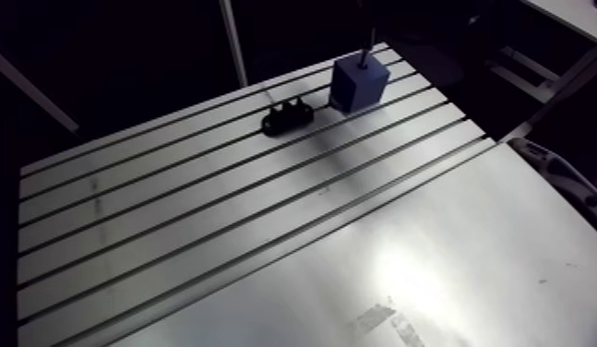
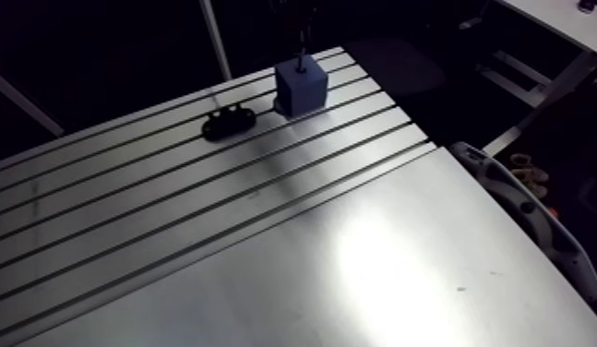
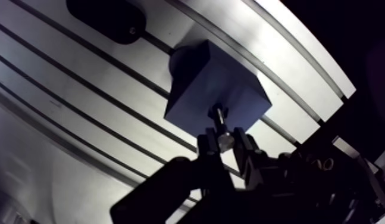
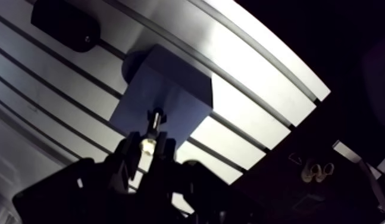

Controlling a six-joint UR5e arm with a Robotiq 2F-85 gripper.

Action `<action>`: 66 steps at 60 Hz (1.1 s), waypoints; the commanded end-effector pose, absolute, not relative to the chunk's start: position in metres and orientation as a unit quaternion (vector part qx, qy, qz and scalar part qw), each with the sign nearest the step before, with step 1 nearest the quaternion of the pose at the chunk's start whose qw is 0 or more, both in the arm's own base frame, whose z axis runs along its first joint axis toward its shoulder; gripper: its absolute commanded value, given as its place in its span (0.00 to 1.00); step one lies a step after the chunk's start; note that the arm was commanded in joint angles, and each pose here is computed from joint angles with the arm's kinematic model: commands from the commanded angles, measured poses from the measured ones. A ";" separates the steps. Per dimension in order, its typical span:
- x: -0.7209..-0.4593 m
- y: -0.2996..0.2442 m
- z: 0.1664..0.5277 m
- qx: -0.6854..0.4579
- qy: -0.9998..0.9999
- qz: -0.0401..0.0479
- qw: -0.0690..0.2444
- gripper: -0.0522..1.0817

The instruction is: Pick up the M10 bolt and insert it into the hex recess until seated.

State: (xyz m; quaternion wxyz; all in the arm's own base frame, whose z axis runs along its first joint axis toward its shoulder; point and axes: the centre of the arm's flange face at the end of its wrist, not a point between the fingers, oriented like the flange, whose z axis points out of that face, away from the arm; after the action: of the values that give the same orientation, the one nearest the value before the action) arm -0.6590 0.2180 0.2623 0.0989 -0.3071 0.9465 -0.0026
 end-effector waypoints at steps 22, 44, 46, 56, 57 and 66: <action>-0.657 0.217 0.258 -0.307 0.946 -0.006 0.102 0.92; -0.657 0.217 0.257 -0.306 0.946 -0.006 0.103 0.92; -0.657 0.217 0.257 -0.306 0.946 -0.006 0.103 0.92; -0.657 0.218 0.257 -0.307 0.946 -0.006 0.102 0.92; -0.657 0.219 0.257 -0.306 0.946 -0.006 0.103 0.92; -0.657 0.222 0.258 -0.304 0.947 -0.005 0.102 0.92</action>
State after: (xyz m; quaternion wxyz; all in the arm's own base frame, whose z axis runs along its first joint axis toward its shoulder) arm -0.6569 0.2192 0.2573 0.1024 -0.3056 0.9466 -0.0060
